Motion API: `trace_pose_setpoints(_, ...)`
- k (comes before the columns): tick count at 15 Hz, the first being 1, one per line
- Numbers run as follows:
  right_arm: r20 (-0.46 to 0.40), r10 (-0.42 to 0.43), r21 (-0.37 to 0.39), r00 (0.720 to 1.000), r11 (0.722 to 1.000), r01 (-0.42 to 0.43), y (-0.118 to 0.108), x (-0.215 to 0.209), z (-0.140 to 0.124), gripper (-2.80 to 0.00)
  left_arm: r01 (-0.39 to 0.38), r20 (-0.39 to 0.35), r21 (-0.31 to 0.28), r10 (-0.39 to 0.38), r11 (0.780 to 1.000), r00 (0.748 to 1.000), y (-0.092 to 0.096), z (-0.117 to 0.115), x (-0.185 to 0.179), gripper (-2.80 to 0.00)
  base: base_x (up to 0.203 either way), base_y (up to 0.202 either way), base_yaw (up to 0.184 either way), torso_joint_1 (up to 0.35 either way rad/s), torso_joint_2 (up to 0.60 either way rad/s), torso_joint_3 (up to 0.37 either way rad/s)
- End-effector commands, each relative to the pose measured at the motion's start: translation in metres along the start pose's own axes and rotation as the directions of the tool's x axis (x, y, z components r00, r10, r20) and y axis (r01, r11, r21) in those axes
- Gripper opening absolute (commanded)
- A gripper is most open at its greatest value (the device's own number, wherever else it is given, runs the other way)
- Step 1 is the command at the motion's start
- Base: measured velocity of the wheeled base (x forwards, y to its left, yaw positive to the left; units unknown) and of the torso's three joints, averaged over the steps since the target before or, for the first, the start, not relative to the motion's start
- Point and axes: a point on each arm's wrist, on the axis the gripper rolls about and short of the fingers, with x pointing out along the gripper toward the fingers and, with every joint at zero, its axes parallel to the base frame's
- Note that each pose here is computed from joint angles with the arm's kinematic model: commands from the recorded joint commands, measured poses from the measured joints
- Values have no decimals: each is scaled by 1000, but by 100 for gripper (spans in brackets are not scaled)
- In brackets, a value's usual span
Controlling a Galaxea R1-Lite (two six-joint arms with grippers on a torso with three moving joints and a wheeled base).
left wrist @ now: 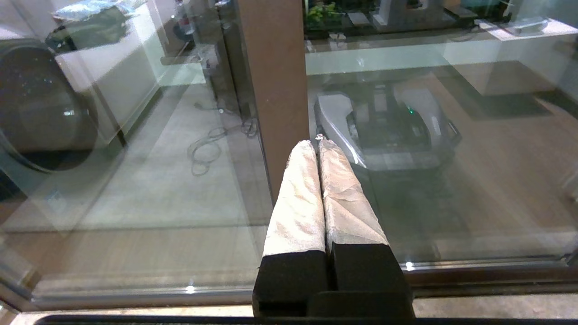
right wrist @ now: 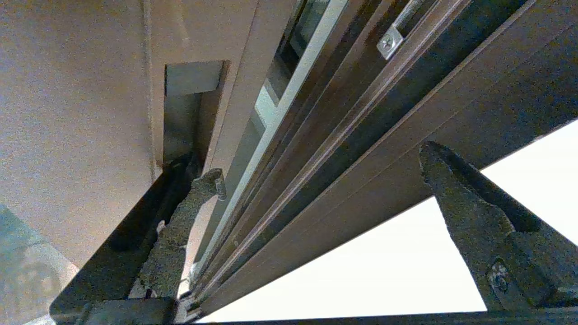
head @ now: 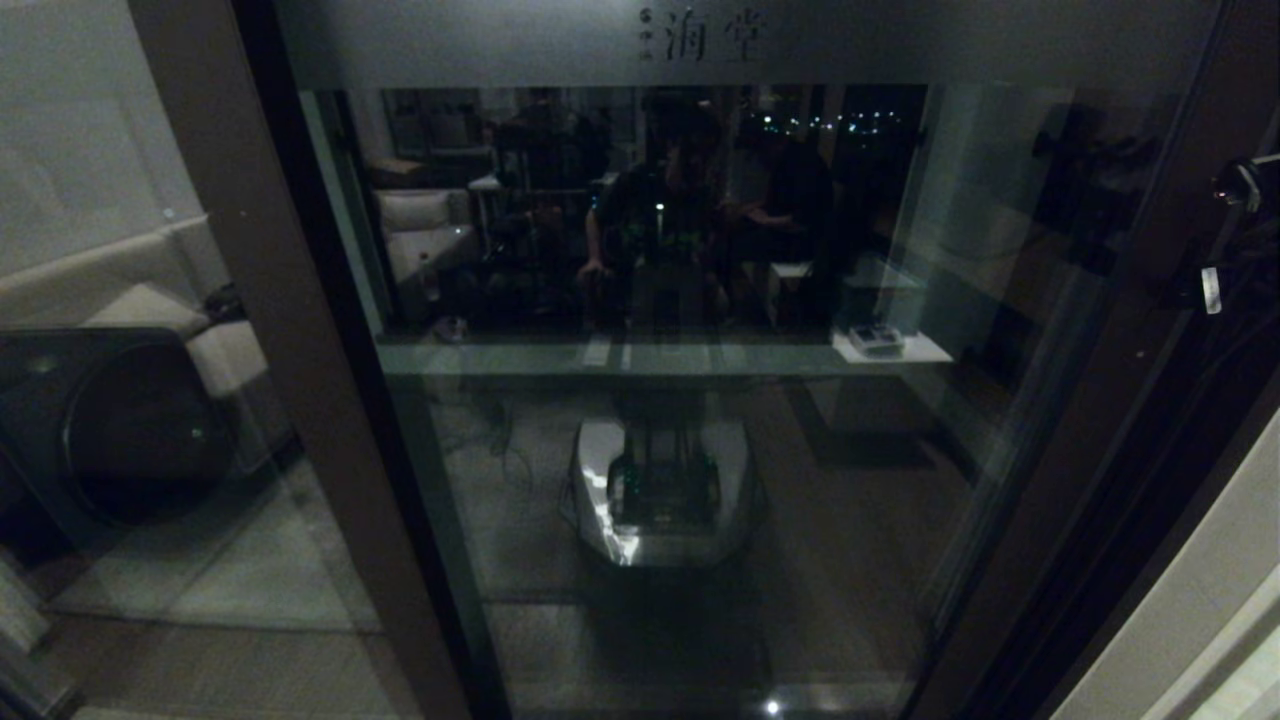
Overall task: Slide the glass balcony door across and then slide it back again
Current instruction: Close the slid door
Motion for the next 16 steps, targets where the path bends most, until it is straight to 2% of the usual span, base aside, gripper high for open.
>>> trace_pose_setpoints(1, 18, -2, 2, 1000, 1000, 2, -3, -10, 4, 0, 0, -1, 0, 0, 1000, 1000, 0, 0, 0, -280, 0, 0, 0, 0, 0, 0)
trace_pose_setpoints(5, 25, 2, 5, 1000, 1000, -2, -4, -14, 6, 0, 0, -1, 0, 0, 1000, 1000, 0, 0, 0, -280, 0, 0, 0, 0, 0, 0)
trace_pose_setpoints(9, 58, 60, 4, 996, 998, -61, -8, -35, 7, 0, 0, -1, 0, 0, 1000, 1000, 0, 0, 0, -280, 0, 0, 0, 0, 0, 0)
trace_pose_setpoints(14, 65, 61, 3, 996, 998, -62, -11, -50, 6, 0, 1, -2, 0, -1, 1000, 1000, 0, -1, 0, -280, 0, 0, 0, 0, 0, 0)
trace_pose_setpoints(15, 73, 69, 3, 995, 998, -70, -12, -54, 7, -280, 0, -1, 0, 0, 1000, 1000, 0, 0, 0, -280, 0, 0, 0, 0, 0, 0)
trace_pose_setpoints(16, 81, 99, -3, 992, 995, -99, -12, -57, 6, -280, 0, -1, 0, 0, 1000, 1000, 0, 0, 0, -280, 0, 0, 0, 0, 0, 0)
